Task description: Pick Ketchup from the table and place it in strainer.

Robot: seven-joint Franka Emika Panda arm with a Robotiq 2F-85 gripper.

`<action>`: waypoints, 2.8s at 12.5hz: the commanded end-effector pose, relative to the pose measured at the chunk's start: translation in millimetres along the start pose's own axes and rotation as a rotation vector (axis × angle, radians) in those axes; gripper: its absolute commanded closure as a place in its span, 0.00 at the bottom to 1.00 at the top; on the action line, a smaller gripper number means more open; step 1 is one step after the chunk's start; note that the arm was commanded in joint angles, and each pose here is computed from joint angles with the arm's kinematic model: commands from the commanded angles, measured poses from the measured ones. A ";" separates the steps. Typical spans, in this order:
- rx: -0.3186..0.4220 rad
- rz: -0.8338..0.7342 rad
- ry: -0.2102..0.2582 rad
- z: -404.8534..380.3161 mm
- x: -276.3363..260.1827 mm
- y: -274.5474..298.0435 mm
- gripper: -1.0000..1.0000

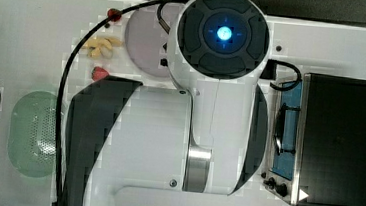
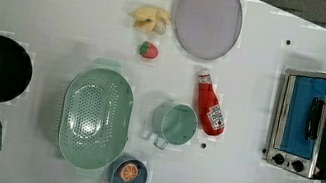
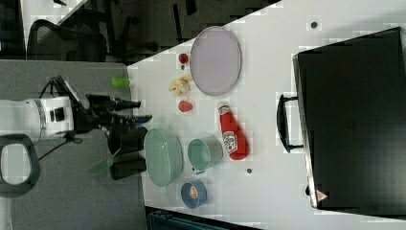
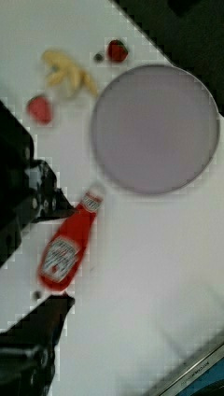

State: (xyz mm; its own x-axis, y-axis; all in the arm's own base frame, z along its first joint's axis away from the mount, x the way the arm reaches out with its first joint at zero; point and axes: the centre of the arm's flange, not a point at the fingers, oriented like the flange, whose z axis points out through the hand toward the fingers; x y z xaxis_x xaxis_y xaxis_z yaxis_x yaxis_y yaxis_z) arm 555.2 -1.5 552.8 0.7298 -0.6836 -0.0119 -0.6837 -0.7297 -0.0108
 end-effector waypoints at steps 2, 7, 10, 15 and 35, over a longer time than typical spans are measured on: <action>0.003 0.040 -0.018 -61.9 -49.1 76.3 0.10; -0.040 -0.079 -0.062 -19.4 -54.8 56.9 0.00; -0.046 -0.177 -0.066 18.4 -56.1 37.2 0.00; -0.051 -0.566 -0.100 91.0 -62.1 19.5 0.00; 0.013 -0.936 -0.083 373.3 -72.2 36.9 0.00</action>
State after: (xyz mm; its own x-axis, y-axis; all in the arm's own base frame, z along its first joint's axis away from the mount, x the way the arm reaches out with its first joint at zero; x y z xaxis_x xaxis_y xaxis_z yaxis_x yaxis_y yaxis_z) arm 464.6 25.7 162.6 0.9821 0.1409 -0.1246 0.1325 -0.9885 -0.0734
